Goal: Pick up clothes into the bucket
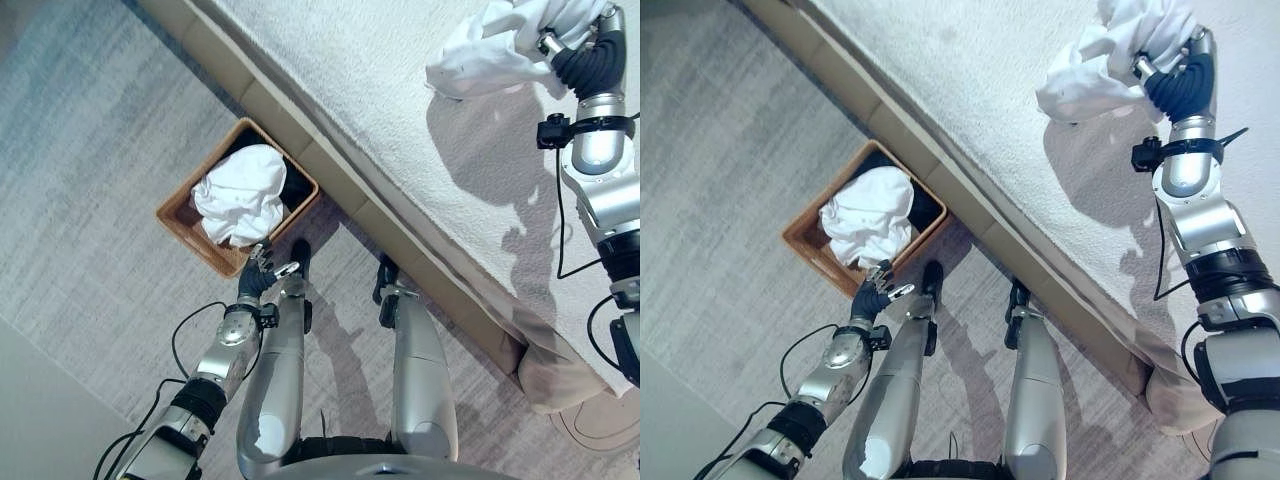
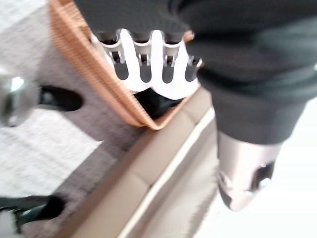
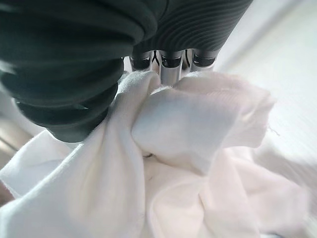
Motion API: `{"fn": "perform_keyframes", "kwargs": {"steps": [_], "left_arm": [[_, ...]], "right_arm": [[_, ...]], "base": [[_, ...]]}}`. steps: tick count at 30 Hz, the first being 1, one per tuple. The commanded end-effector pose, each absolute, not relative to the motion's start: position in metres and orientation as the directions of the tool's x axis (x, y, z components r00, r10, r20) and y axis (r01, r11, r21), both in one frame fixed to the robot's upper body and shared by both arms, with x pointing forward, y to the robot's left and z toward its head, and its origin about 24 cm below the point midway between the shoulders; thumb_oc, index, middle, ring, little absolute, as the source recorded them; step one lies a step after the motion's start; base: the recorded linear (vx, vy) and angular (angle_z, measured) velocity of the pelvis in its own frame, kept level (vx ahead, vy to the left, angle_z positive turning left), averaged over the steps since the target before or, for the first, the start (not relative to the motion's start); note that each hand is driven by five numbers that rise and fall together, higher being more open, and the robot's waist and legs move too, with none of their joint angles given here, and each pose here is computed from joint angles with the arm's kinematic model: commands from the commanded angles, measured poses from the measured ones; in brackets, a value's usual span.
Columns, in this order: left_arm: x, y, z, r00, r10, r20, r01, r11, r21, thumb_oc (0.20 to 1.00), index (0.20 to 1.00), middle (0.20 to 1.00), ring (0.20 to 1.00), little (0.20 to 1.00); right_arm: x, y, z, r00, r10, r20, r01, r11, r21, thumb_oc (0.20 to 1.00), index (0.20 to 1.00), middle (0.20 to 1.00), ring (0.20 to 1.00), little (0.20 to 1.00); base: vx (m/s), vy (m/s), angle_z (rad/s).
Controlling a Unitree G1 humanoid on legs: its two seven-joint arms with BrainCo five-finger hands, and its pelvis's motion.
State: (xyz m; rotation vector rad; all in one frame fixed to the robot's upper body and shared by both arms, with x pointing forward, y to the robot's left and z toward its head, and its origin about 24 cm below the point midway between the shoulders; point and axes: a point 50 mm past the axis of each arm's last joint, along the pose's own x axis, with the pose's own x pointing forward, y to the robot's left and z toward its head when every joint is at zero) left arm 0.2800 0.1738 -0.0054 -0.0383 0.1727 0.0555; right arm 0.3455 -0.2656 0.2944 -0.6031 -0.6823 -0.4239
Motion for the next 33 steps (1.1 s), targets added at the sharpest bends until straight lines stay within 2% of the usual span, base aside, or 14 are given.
{"fn": "perform_keyframes", "kwargs": {"steps": [1, 9, 14, 21, 24, 33], "left_arm": [[0.27, 0.183, -0.004, 0.989, 0.075, -0.128, -0.076, 0.997, -0.004, 1.0, 1.0, 1.0, 1.0, 1.0], [0.275, 0.2, 0.024, 0.999, 0.044, -0.006, -0.044, 0.998, 0.054, 1.0, 1.0, 1.0, 1.0, 1.0], [0.277, 0.206, 0.045, 0.997, 0.005, 0.073, -0.012, 0.996, 0.09, 1.0, 1.0, 1.0, 1.0, 1.0], [0.284, 0.196, 0.073, 0.982, -0.098, 0.159, 0.079, 0.989, 0.124, 1.0, 1.0, 1.0, 1.0, 1.0], [0.288, 0.184, 0.092, 0.958, -0.202, 0.204, 0.17, 0.972, 0.161, 1.0, 1.0, 1.0, 1.0, 1.0], [0.295, 0.158, 0.108, 0.894, -0.407, 0.187, 0.332, 0.882, 0.333, 1.0, 1.0, 1.0, 1.0, 1.0]], "right_arm": [[0.326, -0.268, 0.328, 0.583, -0.115, 0.804, 0.605, 0.722, -0.335, 0.2, 0.2, 0.2, 0.2, 0.2], [0.319, -0.282, 0.32, 0.657, -0.01, 0.754, 0.656, 0.501, -0.565, 0.2, 0.2, 0.2, 0.2, 0.2], [0.317, -0.284, 0.3, 0.729, 0.038, 0.683, 0.596, 0.456, -0.661, 0.2, 0.2, 0.2, 0.2, 0.2], [0.319, -0.273, 0.275, 0.837, 0.138, 0.529, 0.421, 0.455, -0.785, 0.2, 0.2, 0.2, 0.2, 0.2], [0.317, -0.263, 0.267, 0.881, 0.237, 0.409, 0.294, 0.404, -0.866, 0.2, 0.2, 0.2, 0.2, 0.2], [0.313, -0.237, 0.256, 0.892, 0.406, 0.199, 0.048, 0.352, -0.935, 0.2, 0.2, 0.2, 0.2, 0.2]], "base": [[0.02, 0.05, -0.14], [0.06, 0.027, -0.12], [0.11, 0.017, -0.13], [0.11, 0.007, -0.05], [0.1, -0.005, -0.09], [0.07, 0.003, -0.05]]}}
